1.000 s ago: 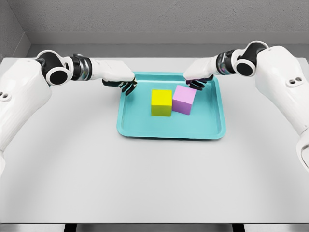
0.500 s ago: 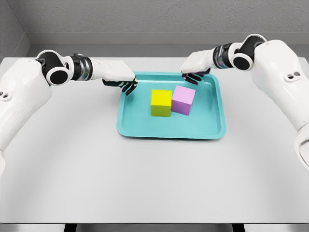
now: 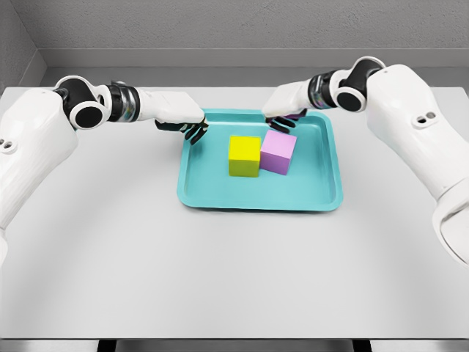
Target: Push two cubes
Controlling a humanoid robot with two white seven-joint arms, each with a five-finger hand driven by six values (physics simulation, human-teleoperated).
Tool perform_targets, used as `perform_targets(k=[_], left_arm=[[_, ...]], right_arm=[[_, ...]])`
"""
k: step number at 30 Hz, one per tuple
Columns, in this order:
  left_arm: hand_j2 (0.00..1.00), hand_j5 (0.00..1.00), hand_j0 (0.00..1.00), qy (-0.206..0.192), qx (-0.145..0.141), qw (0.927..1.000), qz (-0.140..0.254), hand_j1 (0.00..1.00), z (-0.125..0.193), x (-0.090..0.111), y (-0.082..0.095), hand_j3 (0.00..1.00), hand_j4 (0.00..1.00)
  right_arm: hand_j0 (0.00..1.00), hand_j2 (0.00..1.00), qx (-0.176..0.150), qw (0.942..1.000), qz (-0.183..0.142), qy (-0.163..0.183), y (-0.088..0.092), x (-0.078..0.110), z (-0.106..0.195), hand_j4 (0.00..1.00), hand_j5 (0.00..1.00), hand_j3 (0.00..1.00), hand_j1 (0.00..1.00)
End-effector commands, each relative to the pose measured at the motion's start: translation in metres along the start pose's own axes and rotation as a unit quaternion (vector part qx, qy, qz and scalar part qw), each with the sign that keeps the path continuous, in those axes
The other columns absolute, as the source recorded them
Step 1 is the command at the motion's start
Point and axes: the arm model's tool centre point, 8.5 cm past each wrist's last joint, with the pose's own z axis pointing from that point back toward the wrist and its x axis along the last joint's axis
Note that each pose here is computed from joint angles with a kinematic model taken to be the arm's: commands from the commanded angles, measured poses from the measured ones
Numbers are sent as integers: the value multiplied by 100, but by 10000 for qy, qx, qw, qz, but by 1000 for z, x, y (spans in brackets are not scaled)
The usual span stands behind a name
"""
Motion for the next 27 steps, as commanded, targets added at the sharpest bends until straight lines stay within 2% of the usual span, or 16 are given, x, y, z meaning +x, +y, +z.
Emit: perform_targets(k=[1, 12, 18, 24, 27], left_arm=[[23, 23, 23, 4, 21, 10000, 24, 23, 0, 0, 1, 23, 23], [23, 23, 23, 4, 21, 10000, 24, 23, 0, 0, 1, 23, 23], [23, 23, 23, 4, 21, 10000, 24, 23, 0, 0, 1, 23, 23], [23, 23, 23, 4, 21, 10000, 24, 23, 0, 0, 1, 23, 23], [23, 23, 23, 11, 18, 10000, 26, 23, 1, -1, 0, 23, 23]], right_arm=[[0, 0, -17, 10000, -2, -9, -1, 1, -1, 0, 0, 0, 0], [0, 0, -109, 9997, 141, -136, -8, 10, -1, 0, 0, 0, 0], [0, 0, -84, 9994, 210, -255, -4, 10, 1, 0, 0, 0, 0], [0, 0, -328, 9994, 68, -68, -8, -10, 23, 0, 0, 0, 0], [0, 0, -275, 9995, -76, 102, -3, -19, 25, 0, 0, 0, 0]])
